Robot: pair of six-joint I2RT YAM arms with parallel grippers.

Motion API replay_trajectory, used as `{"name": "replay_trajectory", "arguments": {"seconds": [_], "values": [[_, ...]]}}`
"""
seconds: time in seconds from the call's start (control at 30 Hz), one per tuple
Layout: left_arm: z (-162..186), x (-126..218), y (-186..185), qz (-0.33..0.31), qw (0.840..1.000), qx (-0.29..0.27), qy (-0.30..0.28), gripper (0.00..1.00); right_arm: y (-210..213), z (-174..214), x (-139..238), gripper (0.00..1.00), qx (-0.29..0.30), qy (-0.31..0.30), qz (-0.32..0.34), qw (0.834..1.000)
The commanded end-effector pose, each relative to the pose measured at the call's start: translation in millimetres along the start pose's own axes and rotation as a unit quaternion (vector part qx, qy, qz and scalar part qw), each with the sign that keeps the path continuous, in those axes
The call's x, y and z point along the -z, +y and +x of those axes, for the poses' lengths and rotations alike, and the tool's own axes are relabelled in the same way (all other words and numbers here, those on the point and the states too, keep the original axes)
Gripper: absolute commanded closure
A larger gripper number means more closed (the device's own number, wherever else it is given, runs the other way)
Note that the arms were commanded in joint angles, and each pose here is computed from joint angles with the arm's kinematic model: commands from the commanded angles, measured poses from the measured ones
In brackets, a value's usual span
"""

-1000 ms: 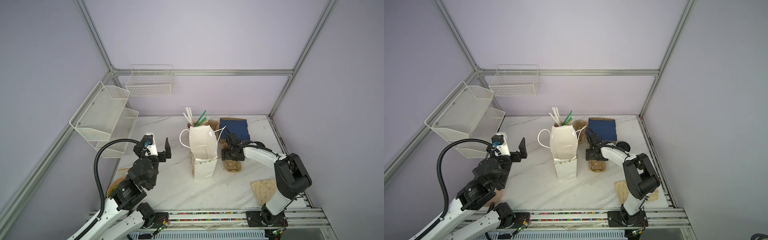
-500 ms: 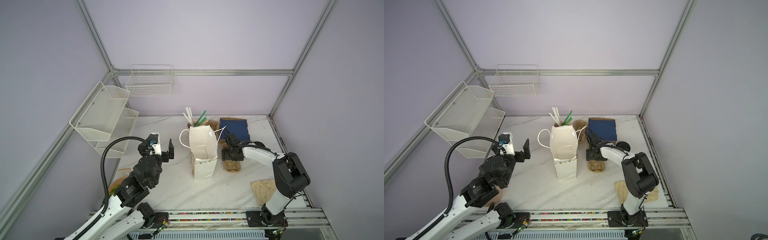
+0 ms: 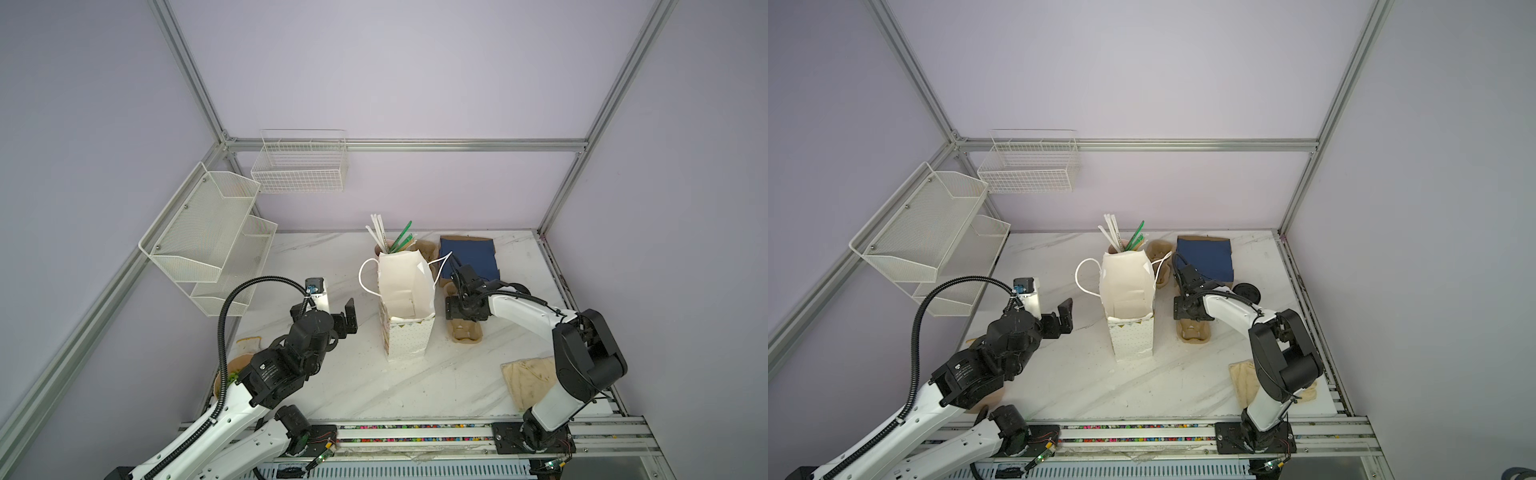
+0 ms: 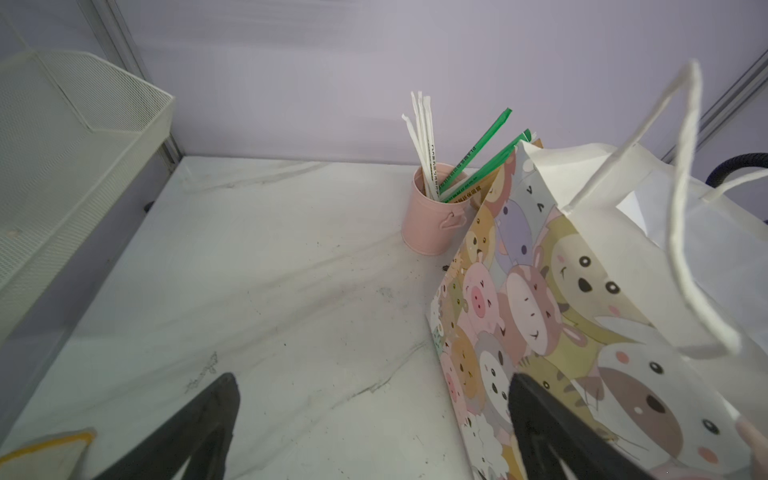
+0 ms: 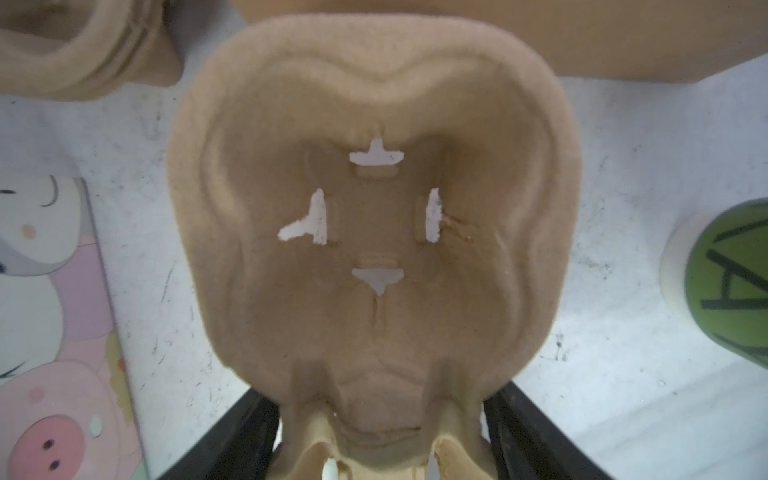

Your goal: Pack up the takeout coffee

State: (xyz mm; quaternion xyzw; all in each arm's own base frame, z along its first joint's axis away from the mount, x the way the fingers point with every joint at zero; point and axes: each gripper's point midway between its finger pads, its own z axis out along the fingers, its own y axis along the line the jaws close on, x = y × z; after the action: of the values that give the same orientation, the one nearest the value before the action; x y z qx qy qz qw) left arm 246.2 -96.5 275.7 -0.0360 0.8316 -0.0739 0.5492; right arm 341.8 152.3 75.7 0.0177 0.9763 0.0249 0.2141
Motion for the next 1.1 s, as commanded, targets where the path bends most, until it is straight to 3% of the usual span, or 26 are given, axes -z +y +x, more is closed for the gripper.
{"name": "replay_trajectory", "arguments": {"seconds": [0.0,0.2,0.47,0.9,1.07], "values": [[19.2,11.9,-5.6,0.04,0.992,0.113,0.047,0.0,-6.0,-11.7,31.8,0.22,-0.02,-0.032,0.003,0.999],[57.1,1.9,-8.1,0.05,0.983,0.156,0.087,0.0,-12.2,-27.2,67.9,0.22,-0.037,-0.07,0.004,0.997],[105.7,-23.6,-33.1,0.082,0.964,0.203,0.15,0.0,-20.4,-58.2,143.4,0.23,-0.054,-0.144,-0.007,0.988],[149.4,-48.9,-50.2,0.1,0.95,0.225,0.191,0.0,-25.0,-98.6,236.5,0.24,-0.051,-0.237,-0.026,0.97],[163.5,-56.7,-50.2,0.094,0.95,0.219,0.202,0.0,-13.2,-113.4,279.2,0.24,-0.045,-0.277,-0.079,0.957]]}}
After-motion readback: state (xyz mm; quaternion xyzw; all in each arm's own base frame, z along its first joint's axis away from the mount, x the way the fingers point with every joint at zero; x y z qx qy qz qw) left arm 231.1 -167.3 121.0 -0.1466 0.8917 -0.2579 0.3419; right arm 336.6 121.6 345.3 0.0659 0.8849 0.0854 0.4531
